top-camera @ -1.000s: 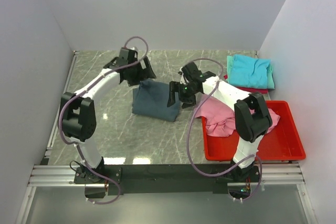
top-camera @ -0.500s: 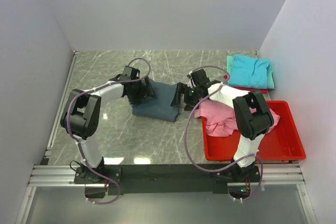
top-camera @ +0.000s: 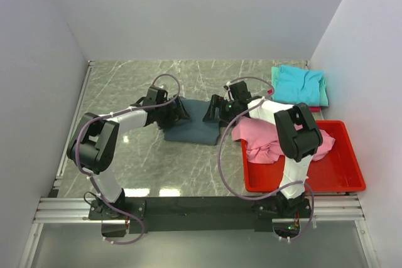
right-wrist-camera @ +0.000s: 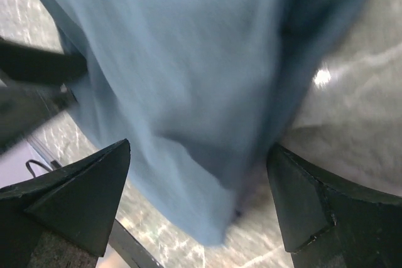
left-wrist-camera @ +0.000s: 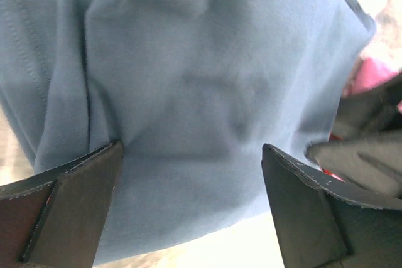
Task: Fold and stack the t-shirts
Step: Neatly place the folded tshirt to the corner
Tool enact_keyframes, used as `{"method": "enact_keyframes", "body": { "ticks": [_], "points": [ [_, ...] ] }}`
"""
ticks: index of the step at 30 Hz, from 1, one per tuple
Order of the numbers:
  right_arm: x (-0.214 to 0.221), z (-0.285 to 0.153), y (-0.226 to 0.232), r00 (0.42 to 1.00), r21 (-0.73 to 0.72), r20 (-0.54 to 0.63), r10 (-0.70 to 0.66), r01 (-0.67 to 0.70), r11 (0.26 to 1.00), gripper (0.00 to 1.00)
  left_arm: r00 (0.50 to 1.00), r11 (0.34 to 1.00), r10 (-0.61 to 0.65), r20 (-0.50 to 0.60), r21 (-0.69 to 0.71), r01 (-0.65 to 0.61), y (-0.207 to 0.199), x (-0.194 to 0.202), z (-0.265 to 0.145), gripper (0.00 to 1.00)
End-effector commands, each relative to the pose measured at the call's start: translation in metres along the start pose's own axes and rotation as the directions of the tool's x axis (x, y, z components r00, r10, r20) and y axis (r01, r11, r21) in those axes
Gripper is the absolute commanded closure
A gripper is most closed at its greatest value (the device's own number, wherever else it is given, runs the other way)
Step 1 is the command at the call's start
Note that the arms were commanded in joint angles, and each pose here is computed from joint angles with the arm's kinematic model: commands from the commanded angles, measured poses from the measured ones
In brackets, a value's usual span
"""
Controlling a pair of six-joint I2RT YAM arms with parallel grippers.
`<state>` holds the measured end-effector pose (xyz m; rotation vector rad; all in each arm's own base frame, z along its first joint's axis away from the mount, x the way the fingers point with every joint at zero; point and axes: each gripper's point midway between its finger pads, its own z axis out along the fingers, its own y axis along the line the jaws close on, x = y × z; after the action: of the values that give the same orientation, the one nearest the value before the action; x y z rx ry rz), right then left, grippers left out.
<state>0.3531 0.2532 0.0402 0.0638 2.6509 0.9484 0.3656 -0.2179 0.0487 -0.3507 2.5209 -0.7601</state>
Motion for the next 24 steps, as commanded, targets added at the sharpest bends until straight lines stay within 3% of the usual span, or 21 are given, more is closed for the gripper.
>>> {"method": "enact_keyframes", "body": {
  "ticks": [1, 15, 18, 19, 24],
  "points": [
    [-0.008, 0.017, 0.0, 0.999, 0.016, 0.004, -0.048, 0.048, 0.999, 0.05, 0.989, 0.999, -0.051, -0.136, -0.013, 0.05, 0.002, 0.046, 0.0, 0.01],
    [0.039, 0.049, 0.031, 0.966, 0.036, -0.132, -0.221, 0.228, 0.973, 0.04, 0.989, 0.999, -0.053, -0.136, 0.0, 0.053, -0.011, 0.049, 0.005, 0.01],
    [0.042, 0.056, 0.024, 0.959, 0.085, -0.151, -0.241, 0.256, 0.963, 0.1, 0.989, 0.998, -0.054, -0.136, 0.004, 0.055, -0.012, 0.049, 0.006, 0.01],
    [0.042, 0.059, 0.027, 0.955, 0.088, -0.152, -0.253, 0.268, 0.959, 0.12, 0.989, 0.998, -0.055, -0.136, 0.004, 0.056, -0.012, 0.049, 0.006, 0.01],
    [0.05, 0.071, 0.004, 0.956, 0.172, -0.191, -0.221, 0.254, 0.952, 0.6, 0.991, 0.999, -0.05, -0.122, 0.002, 0.051, -0.014, 0.045, 0.001, 0.01]
  ]
}}
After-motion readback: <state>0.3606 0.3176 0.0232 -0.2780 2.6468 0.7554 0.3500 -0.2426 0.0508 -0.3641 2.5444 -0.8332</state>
